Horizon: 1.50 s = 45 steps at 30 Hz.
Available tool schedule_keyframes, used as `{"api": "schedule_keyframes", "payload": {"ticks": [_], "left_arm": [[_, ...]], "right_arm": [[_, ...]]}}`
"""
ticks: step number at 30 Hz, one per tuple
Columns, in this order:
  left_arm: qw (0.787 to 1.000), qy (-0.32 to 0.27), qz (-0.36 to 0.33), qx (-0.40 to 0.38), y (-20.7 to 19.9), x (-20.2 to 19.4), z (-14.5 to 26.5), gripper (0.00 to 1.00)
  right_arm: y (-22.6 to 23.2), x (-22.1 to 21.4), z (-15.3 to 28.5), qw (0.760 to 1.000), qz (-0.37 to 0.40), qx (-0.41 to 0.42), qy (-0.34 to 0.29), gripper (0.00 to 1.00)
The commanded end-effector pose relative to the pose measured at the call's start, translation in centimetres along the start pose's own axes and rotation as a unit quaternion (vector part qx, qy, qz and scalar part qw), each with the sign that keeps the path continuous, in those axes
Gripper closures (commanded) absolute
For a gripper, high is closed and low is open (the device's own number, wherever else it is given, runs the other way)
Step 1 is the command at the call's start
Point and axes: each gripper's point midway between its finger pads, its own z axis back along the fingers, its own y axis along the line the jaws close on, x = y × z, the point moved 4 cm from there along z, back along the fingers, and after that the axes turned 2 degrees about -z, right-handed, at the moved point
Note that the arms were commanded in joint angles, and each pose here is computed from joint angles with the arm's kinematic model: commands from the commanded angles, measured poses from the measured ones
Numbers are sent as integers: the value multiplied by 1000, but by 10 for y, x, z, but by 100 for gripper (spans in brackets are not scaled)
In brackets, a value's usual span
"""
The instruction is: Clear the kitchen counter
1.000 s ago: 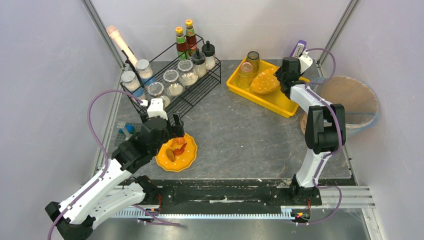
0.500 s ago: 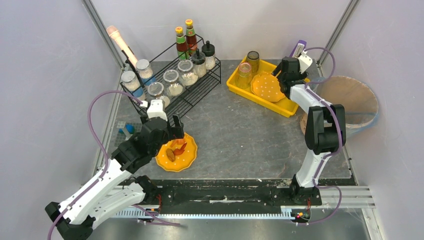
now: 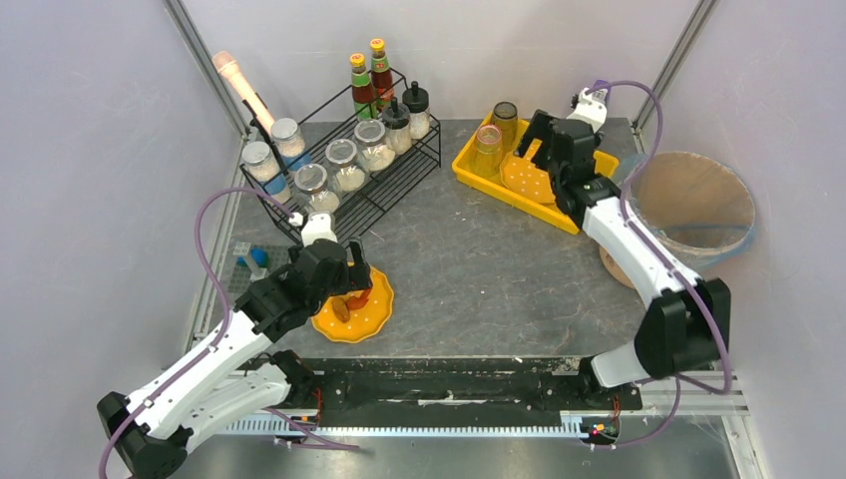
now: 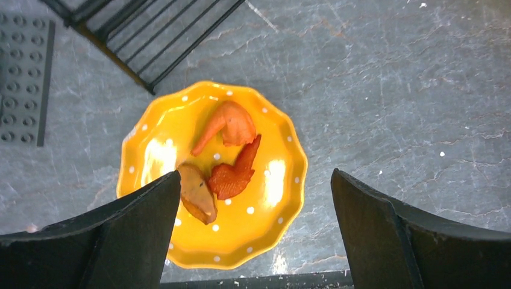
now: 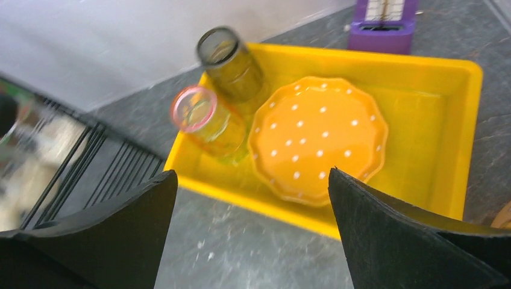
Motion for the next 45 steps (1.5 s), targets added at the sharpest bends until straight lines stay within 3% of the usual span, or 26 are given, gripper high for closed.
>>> {"api": "schedule_keyframes", "payload": {"ticks": [1,11,20,29,37,41,45], "left_arm": [[997,13,69,17,12,-20,3,2],[988,11,154,28,30,-50,4,5],[956,2,248,156,65,-74,-1,9],[930,5,294,221,78,-94,-13,20],[923,56,293,245,74,-123,-29,33],[924,49,295,239,74,-122,-30,42],[934,79,276,211,60,-123,-35,50]], "right_arm": [[15,-17,49,997,30,64,25,2],[48,-89,136,964,48,236,115,2],[27,-150,179,927,37,320,194,2],[-7,-191,206,911,15,347,224,2],[-15,-199,209,909,25,347,231,2],[-16,-202,213,903,27,356,240,2],[-21,-204,212,908,28,348,234,2]]}}
